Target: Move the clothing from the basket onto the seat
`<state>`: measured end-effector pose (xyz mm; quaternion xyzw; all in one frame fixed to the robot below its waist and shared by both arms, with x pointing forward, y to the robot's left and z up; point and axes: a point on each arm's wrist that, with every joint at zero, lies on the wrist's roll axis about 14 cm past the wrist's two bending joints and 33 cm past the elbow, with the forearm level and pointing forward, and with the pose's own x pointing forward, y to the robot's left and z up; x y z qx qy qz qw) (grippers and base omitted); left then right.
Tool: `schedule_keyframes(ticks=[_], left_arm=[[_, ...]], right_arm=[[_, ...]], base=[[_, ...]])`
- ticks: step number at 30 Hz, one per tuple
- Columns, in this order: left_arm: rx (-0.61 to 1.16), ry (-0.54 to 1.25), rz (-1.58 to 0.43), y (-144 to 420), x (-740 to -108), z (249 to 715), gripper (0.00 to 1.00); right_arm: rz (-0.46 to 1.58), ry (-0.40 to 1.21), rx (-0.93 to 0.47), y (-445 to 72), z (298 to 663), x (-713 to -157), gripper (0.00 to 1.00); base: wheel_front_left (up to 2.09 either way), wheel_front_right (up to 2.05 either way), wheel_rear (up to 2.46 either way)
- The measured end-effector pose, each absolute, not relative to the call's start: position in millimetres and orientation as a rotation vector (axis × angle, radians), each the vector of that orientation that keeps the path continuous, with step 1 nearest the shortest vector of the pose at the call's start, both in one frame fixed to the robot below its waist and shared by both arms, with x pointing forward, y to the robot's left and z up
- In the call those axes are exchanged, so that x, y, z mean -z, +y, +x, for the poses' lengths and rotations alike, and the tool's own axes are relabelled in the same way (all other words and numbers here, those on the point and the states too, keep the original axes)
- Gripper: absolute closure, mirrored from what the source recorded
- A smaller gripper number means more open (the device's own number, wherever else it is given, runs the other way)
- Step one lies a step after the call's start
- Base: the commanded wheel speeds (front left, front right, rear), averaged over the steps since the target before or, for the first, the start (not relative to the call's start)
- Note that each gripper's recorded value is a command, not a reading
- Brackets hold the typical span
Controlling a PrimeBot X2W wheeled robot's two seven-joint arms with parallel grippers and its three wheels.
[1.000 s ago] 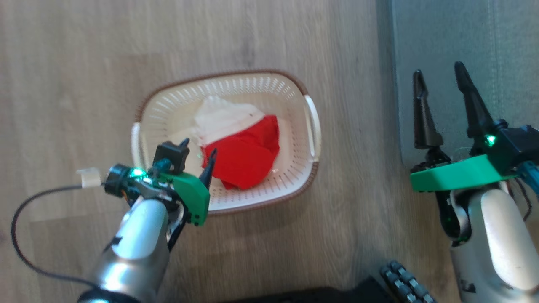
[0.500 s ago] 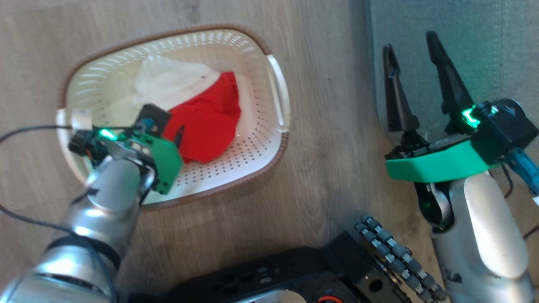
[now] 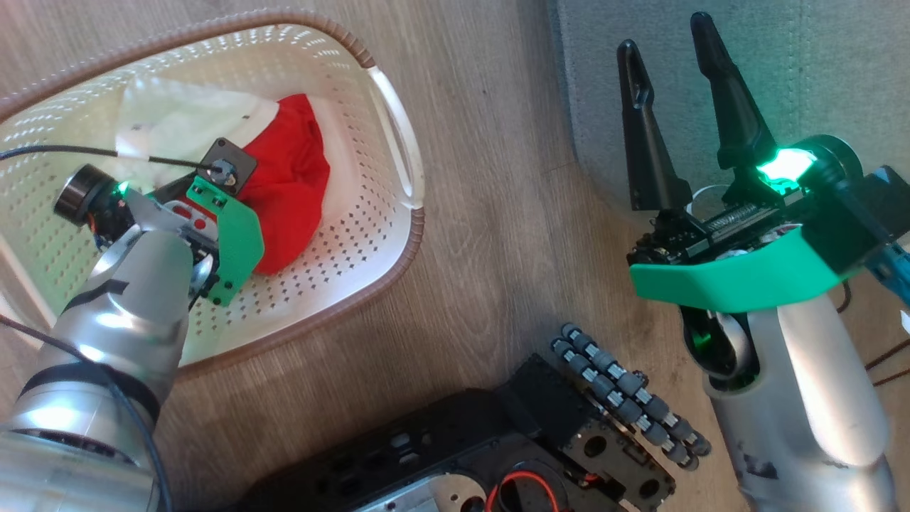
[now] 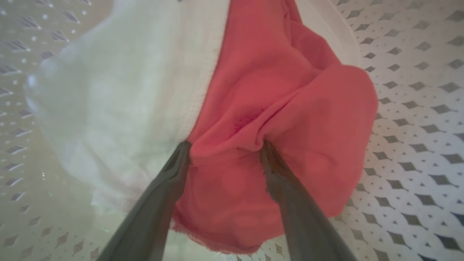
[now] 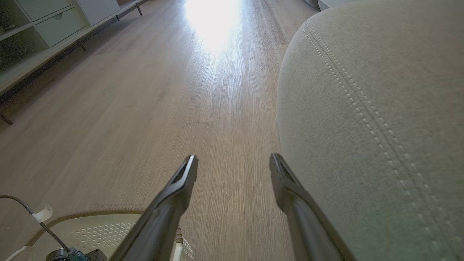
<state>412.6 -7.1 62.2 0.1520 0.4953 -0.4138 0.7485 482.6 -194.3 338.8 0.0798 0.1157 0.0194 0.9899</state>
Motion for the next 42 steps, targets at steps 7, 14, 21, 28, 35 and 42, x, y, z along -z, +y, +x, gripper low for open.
schedule_keyframes(ticks=[7, 14, 21, 28, 35, 42], left_arm=[[0.876, 1.183, 0.452, 7.6, -45.2, 407.5, 0.00], [0.856, 1.277, 0.464, 13.7, -41.7, 403.7, 0.79], [0.847, 1.274, 0.477, 17.6, -45.6, 409.5, 1.00], [0.831, 1.242, 0.470, 18.3, -57.3, 418.7, 1.00], [0.814, 1.207, 0.380, 7.2, -91.0, 404.7, 1.00], [0.787, 1.075, 0.290, -5.0, -140.3, 405.1, 1.00]], right_arm=[[0.146, 0.227, -0.031, -198.1, 480.7, -341.9, 0.00], [0.158, 0.242, -0.019, -199.2, 474.4, -340.0, 0.00], [0.172, 0.213, -0.006, -202.9, 475.6, -352.3, 0.00], [0.166, 0.184, -0.009, -204.0, 477.0, -366.7, 0.00], [0.140, 0.133, -0.008, -208.0, 477.5, -392.9, 0.00], [0.127, 0.061, -0.017, -206.8, 478.6, -424.6, 0.00]], base=[[0.00, 0.00, 0.00], [0.00, 0.00, 0.00], [0.00, 0.00, 0.00], [0.00, 0.00, 0.00], [0.00, 0.00, 0.00], [0.00, 0.00, 0.00]])
